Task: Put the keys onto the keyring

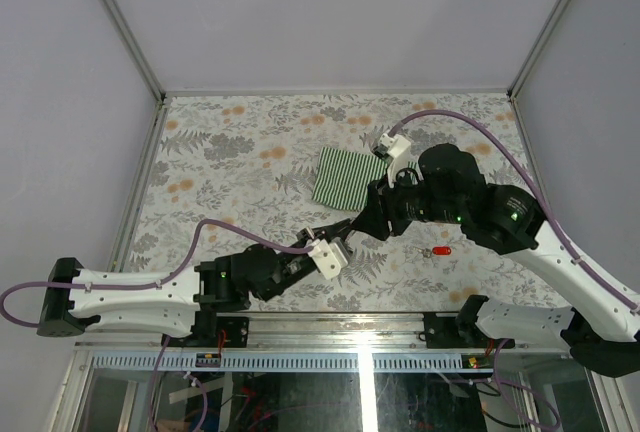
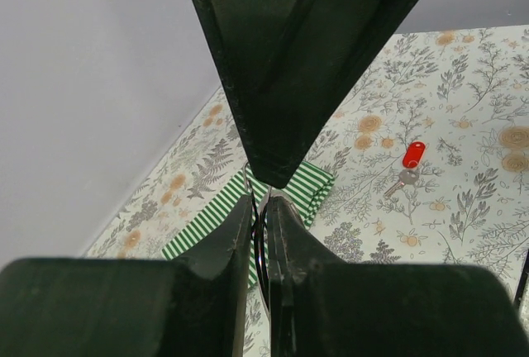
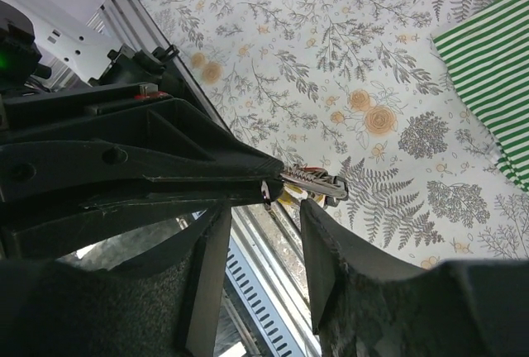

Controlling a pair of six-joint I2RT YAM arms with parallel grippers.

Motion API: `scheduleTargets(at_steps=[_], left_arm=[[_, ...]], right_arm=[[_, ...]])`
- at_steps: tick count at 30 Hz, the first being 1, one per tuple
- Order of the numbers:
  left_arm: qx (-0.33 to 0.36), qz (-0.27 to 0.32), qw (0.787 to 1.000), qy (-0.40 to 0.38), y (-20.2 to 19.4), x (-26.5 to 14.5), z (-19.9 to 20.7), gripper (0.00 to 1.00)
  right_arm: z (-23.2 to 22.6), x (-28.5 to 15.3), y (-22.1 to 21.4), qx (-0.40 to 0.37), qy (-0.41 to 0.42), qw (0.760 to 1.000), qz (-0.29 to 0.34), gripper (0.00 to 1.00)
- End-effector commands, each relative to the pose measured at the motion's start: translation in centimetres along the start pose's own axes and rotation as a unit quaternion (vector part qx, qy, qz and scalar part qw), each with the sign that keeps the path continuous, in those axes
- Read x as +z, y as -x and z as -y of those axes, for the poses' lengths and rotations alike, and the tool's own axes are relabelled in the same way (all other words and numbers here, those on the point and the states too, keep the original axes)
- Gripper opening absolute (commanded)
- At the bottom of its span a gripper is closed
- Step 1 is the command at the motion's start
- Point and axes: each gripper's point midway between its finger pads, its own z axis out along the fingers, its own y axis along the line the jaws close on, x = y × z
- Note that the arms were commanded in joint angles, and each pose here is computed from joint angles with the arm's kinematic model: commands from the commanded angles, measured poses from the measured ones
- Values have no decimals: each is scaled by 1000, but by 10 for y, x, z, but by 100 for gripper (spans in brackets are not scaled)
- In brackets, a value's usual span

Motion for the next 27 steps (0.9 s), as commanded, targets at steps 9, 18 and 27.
scheduleTargets(at_steps=[9, 18, 27], left_arm=[[-41, -28, 998, 26, 14, 0, -15, 0], [-65, -75, 995, -11, -3, 0, -30, 0], [-21, -115, 992, -40, -3, 10, -39, 0]], right_arm=[[43, -31, 17, 10, -131, 987, 87, 48], [108, -30, -31, 87, -280, 956, 6, 49], [202, 1, -108, 337, -286, 896, 51, 51]])
